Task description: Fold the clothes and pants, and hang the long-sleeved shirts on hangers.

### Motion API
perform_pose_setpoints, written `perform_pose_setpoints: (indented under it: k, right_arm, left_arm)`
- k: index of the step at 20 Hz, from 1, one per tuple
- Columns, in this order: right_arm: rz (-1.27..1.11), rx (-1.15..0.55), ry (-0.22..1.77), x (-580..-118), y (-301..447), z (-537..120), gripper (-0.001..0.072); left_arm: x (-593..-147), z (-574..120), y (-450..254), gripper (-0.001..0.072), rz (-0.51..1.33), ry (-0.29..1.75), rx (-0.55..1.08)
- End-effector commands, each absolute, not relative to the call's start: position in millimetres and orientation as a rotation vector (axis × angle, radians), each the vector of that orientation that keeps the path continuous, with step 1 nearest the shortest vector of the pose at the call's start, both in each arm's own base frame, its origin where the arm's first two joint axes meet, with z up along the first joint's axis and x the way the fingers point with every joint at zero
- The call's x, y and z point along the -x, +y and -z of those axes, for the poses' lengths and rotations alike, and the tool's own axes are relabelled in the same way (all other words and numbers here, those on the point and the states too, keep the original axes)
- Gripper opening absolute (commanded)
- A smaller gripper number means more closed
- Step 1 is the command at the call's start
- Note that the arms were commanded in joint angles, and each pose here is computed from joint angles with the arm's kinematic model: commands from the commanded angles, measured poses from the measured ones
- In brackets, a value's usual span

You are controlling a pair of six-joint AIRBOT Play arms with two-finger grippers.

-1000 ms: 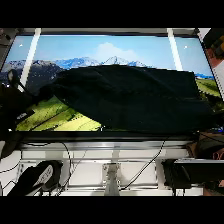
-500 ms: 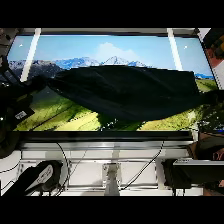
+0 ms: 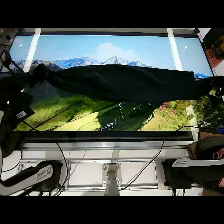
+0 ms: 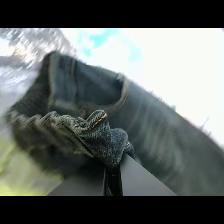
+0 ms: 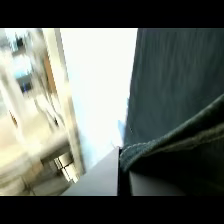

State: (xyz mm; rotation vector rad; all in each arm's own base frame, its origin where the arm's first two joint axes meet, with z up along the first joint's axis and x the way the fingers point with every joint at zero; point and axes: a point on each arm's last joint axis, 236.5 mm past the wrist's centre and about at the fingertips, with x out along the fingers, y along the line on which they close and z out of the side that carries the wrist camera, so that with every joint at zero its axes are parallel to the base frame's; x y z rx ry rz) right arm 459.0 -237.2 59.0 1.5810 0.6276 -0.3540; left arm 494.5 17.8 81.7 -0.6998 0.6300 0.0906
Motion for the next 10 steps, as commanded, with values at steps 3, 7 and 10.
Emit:
perform_pose_setpoints:
  k: [3, 7, 10]
  right_arm:
    - [0.612, -1.692, 0.378, -489, -273, -53, 0.0015]
    - [0.626, -1.751, 0.345, -519, -253, -35, 0.0014]
    - [0.671, -1.852, 0.307, -536, -241, -16, 0.0014]
  left_arm:
    - [-560, -72, 20, 0.0026, -0.129, 0.591, 0.894]
    - [-596, -30, -1, 0.0026, -0.153, 0.608, 0.973]
    - [-619, -8, 4, 0.0026, -0.224, 0.561, 1.118]
